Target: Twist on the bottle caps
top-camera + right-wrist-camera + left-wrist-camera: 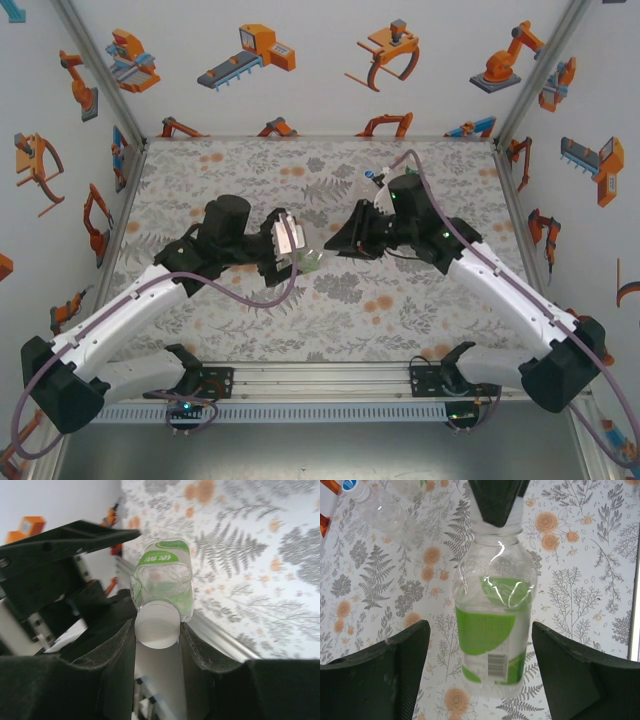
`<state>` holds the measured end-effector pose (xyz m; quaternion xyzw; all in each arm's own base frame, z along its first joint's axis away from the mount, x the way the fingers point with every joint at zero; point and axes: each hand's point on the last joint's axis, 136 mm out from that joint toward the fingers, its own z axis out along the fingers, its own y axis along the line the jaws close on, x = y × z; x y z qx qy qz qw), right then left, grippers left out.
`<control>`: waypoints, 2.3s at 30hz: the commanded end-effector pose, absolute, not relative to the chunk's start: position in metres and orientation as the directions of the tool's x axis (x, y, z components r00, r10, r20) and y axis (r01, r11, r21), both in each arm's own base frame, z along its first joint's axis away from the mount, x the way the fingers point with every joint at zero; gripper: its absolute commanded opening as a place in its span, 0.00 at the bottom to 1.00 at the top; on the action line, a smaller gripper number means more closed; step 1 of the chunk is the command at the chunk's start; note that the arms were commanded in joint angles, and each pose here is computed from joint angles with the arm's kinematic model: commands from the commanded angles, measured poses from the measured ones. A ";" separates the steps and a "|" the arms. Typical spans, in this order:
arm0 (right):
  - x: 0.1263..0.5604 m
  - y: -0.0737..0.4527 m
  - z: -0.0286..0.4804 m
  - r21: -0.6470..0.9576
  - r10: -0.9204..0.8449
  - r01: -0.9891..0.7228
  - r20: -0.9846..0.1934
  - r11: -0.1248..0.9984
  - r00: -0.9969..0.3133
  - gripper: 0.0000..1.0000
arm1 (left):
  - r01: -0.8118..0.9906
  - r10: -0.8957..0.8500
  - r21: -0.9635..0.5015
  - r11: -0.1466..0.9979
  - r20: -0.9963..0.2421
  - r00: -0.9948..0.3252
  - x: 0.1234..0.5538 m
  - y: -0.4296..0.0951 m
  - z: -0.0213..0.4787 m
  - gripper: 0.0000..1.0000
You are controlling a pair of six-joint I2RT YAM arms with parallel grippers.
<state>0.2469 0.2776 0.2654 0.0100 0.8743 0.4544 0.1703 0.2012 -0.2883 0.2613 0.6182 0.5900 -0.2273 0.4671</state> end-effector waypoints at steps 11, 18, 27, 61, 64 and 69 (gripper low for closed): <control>0.314 0.242 0.251 0.265 -0.154 -0.325 -0.511 0.908 -0.846 0.00 | 0.935 0.477 0.326 0.141 -0.850 0.224 0.197 -0.287 0.276 0.77; 0.365 0.255 0.244 0.170 -0.224 -0.354 -0.512 0.920 -0.829 0.00 | 0.938 0.483 0.315 0.141 -0.849 0.213 0.198 -0.288 0.273 0.77; 0.427 0.268 0.222 0.158 -0.218 -0.337 -0.504 0.928 -0.836 0.00 | 0.943 0.487 0.299 0.143 -0.851 0.196 0.200 -0.290 0.270 0.77; 0.491 0.280 0.192 0.180 -0.166 -0.297 -0.520 0.938 -0.838 0.38 | 0.941 0.510 0.292 0.173 -0.843 0.168 0.208 -0.290 0.266 0.77; 0.493 0.278 0.203 0.177 -0.162 -0.299 -0.540 0.938 -0.826 0.41 | 0.941 0.508 0.289 0.175 -0.845 0.165 0.208 -0.290 0.266 0.77; 0.494 0.276 0.225 0.178 -0.161 -0.314 -0.575 0.933 -0.802 0.44 | 0.940 0.512 0.289 0.181 -0.844 0.161 0.209 -0.289 0.265 0.77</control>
